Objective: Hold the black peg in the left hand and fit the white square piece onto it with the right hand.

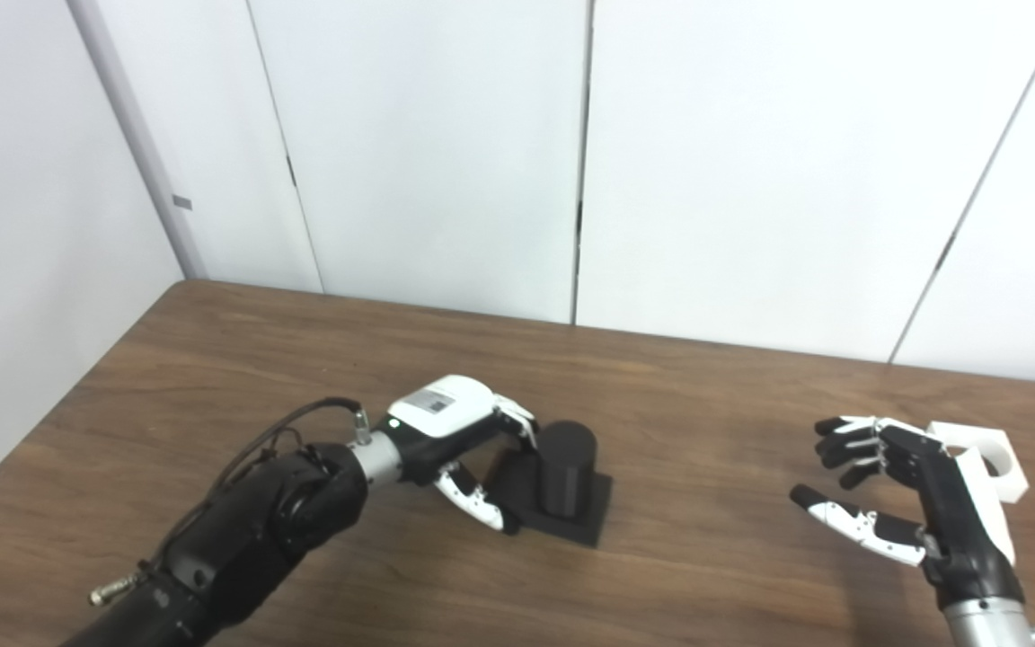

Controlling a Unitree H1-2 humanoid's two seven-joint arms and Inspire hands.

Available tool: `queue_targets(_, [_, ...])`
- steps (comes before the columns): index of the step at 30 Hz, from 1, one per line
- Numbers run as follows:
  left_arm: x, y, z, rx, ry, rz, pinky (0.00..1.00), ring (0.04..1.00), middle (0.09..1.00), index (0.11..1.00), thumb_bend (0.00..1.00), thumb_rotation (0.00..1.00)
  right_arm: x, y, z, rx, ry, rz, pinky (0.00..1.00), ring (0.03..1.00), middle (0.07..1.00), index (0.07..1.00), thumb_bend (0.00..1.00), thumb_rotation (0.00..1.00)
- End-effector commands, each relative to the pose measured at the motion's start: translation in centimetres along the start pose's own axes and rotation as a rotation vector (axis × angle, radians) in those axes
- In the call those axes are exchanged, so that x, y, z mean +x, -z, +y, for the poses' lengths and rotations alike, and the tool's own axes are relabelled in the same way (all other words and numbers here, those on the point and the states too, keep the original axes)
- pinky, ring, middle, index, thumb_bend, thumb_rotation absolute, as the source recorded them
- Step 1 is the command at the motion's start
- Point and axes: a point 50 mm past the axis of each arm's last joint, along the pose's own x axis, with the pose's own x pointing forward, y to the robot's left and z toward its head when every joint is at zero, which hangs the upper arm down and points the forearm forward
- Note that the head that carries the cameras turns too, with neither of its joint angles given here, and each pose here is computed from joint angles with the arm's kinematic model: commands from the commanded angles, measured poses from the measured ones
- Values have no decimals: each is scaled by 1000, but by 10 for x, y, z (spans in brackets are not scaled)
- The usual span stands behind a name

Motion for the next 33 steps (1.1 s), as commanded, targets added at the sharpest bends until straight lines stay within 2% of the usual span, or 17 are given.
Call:
queue_targets(1, [6, -20, -29, 33, 111, -82, 830, 851, 821, 490, 522, 71, 15, -16, -5, -6, 35, -98, 411, 546, 662, 490, 499, 113])
queue_targets(12, [18, -44, -43, 58, 144, -171, 819, 850, 835, 489, 523, 68, 12, -26, -5, 8, 51, -62, 448, 564, 666, 495, 498, 119])
queue_targets(16, [18, -46, -47, 82, 150, -195, 812, 847, 853, 491, 522, 70, 13, -34, -13, -39, 26, -73, 452, 564, 679, 495, 499, 118])
queue_targets(19, [15, -45, -46, 109, 160, -198, 819, 849, 862, 492, 522, 71, 21, -38, -39, -150, -23, -99, 471, 584, 697, 496, 501, 120])
queue_targets(21, [13, -43, -46, 119, 162, -202, 814, 844, 862, 492, 523, 71, 26, -43, -62, -243, -71, -82, 512, 629, 737, 496, 503, 125])
queue_targets(22, [12, -42, -46, 124, 163, -204, 813, 840, 861, 491, 523, 71, 29, -46, -75, -290, -91, -69, 530, 661, 764, 621, 582, 64])
queue_targets(23, [10, -41, -46, 126, 163, -207, 811, 836, 860, 491, 523, 71, 31, -49, -86, -332, -102, -61, 543, 684, 782, 693, 638, 35])
queue_targets(25, [7, -39, -46, 123, 159, -210, 805, 832, 856, 492, 522, 70, 35, -55, -105, -419, -110, -51, 560, 710, 800, 761, 720, 16])
queue_targets(30, [2, -33, -48, 104, 145, -217, 790, 828, 851, 494, 522, 68, 47, -72, -135, -647, -113, -24, 573, 731, 789, 771, 775, 56])
queue_targets(33, [0, -32, -48, 96, 138, -218, 789, 824, 848, 494, 523, 66, 53, -79, -145, -751, -132, 13, 612, 787, 837, 787, 766, 57])
